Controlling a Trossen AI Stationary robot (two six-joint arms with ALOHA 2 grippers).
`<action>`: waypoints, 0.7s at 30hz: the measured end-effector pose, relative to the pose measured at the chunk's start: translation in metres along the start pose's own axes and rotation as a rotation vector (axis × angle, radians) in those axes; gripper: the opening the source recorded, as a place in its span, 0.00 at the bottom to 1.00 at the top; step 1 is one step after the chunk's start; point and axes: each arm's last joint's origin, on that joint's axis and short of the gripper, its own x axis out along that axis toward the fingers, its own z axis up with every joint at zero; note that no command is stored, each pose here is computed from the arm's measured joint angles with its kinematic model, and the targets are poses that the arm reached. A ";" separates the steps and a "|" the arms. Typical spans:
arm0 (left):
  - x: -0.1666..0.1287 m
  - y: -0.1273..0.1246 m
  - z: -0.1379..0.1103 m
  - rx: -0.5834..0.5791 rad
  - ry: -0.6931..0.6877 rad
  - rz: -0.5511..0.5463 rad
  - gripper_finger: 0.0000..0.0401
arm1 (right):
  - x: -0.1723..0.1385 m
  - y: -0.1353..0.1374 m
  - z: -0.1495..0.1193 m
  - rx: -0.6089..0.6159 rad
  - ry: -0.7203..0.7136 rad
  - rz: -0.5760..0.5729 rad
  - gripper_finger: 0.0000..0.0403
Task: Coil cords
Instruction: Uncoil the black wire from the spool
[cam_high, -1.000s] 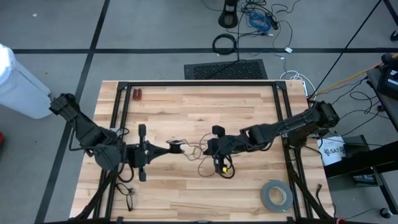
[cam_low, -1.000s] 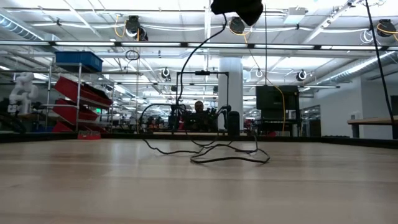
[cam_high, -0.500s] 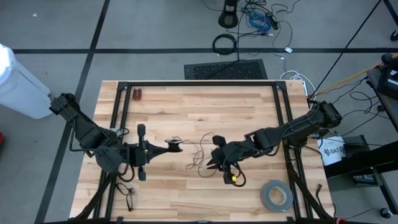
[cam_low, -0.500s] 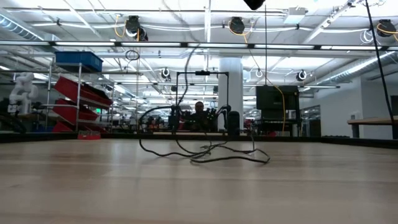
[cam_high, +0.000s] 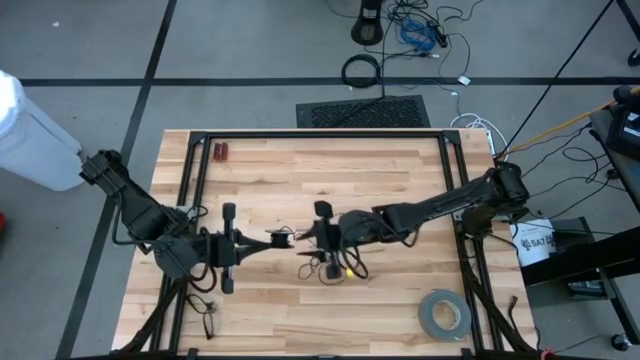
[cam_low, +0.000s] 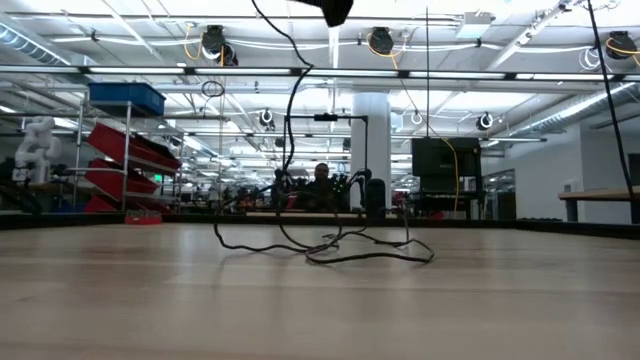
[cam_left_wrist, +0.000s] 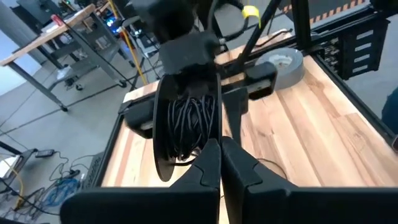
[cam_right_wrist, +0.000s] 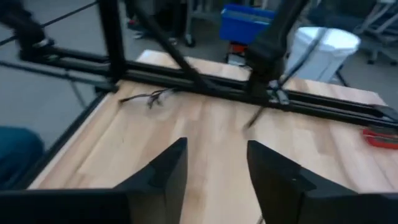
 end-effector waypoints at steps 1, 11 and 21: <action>0.000 -0.001 -0.001 0.007 0.006 -0.003 0.00 | 0.001 -0.002 0.000 0.001 -0.011 -0.003 0.40; -0.002 -0.008 -0.003 0.016 0.025 -0.027 0.00 | -0.005 -0.008 0.009 -0.018 -0.060 -0.013 0.44; -0.002 -0.008 -0.003 0.011 0.019 -0.025 0.00 | 0.014 -0.005 0.000 0.019 -0.110 0.037 0.42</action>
